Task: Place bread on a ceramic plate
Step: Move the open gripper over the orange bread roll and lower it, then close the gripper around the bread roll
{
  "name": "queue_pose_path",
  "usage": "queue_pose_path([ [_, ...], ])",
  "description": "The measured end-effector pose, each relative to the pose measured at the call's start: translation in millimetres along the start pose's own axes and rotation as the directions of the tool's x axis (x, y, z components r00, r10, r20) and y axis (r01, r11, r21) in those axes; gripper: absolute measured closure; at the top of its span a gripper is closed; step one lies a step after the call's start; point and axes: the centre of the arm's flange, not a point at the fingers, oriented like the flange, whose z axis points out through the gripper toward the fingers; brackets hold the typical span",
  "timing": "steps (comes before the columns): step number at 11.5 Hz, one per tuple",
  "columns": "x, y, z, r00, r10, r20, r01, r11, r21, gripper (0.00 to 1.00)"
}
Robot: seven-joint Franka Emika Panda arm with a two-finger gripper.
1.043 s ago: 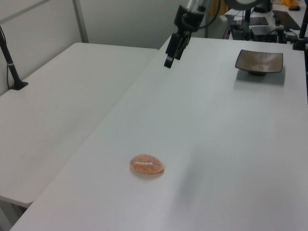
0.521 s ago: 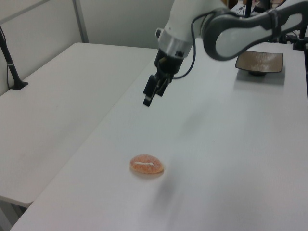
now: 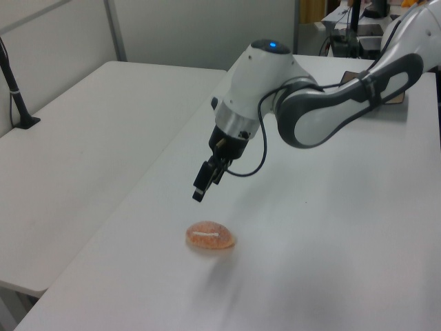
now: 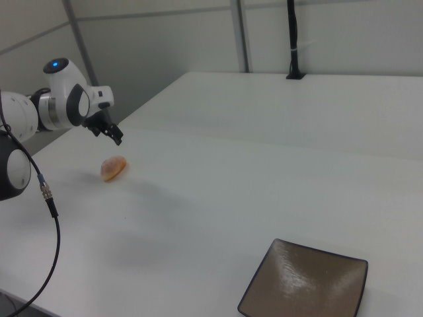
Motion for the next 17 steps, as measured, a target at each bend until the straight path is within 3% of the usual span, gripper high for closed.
queue_pose_path([
  [3, -16, -9, 32, 1.0, -0.018, 0.005, 0.018, 1.0, 0.008, 0.0],
  [14, -46, -14, 92, 0.991, -0.134, -0.004, 0.134, 0.989, -0.066, 0.0],
  [16, -49, -13, 98, 0.988, -0.154, -0.002, 0.154, 0.985, -0.082, 0.04],
  [17, -50, -12, 99, 0.987, -0.163, -0.002, 0.162, 0.983, -0.087, 0.11],
])
